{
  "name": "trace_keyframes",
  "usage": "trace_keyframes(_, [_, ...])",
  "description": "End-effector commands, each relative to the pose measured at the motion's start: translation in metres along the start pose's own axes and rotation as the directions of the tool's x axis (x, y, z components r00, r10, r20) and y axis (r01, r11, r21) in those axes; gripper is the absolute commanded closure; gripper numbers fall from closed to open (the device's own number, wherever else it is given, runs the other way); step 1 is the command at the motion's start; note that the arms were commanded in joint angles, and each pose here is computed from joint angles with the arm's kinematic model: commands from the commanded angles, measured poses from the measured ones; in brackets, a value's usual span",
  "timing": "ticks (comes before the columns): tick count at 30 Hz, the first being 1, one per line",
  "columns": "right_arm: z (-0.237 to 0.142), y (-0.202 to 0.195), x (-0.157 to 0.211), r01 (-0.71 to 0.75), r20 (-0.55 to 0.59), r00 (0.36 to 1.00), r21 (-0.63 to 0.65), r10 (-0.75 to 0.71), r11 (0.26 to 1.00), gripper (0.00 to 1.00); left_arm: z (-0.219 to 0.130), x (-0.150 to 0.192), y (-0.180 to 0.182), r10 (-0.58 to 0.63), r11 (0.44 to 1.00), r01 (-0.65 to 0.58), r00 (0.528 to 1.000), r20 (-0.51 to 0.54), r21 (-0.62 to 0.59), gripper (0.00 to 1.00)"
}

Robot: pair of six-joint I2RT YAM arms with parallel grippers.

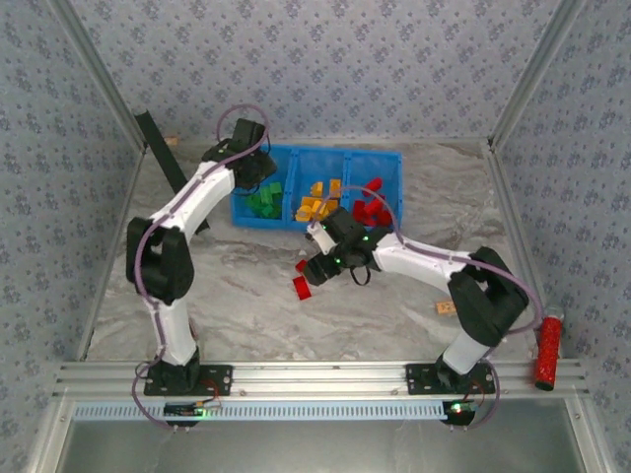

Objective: Sort the legos into containers by color
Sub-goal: Place the lego in the container.

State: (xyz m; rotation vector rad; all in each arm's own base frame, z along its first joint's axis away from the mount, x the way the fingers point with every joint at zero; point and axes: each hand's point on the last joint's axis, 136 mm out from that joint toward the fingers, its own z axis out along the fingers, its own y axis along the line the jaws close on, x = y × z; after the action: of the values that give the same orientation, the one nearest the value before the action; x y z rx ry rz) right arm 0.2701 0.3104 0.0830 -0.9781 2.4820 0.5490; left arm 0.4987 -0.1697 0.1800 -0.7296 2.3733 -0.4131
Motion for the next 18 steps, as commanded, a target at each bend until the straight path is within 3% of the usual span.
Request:
trace_keyframes(1, [0.008, 0.0, 0.001, 0.053, -0.038, 0.998, 0.002, -0.053, 0.999, 0.22, 0.019, -0.012, -0.01, -0.091, 0.996, 0.09, 0.996, 0.015, 0.025, 0.52])
trace_keyframes(8, [0.015, 0.001, 0.001, 0.07, -0.05, 0.996, -0.012, -0.07, 0.997, 0.22, 0.057, 0.003, -0.005, -0.145, 0.989, 0.144, 0.989, -0.035, -0.022, 0.51])
trace_keyframes(18, [0.029, 0.001, 0.0, 0.092, -0.067, 0.993, -0.019, -0.093, 0.996, 0.21, 0.078, 0.027, 0.012, -0.156, 0.985, 0.149, 0.984, -0.084, -0.085, 0.43])
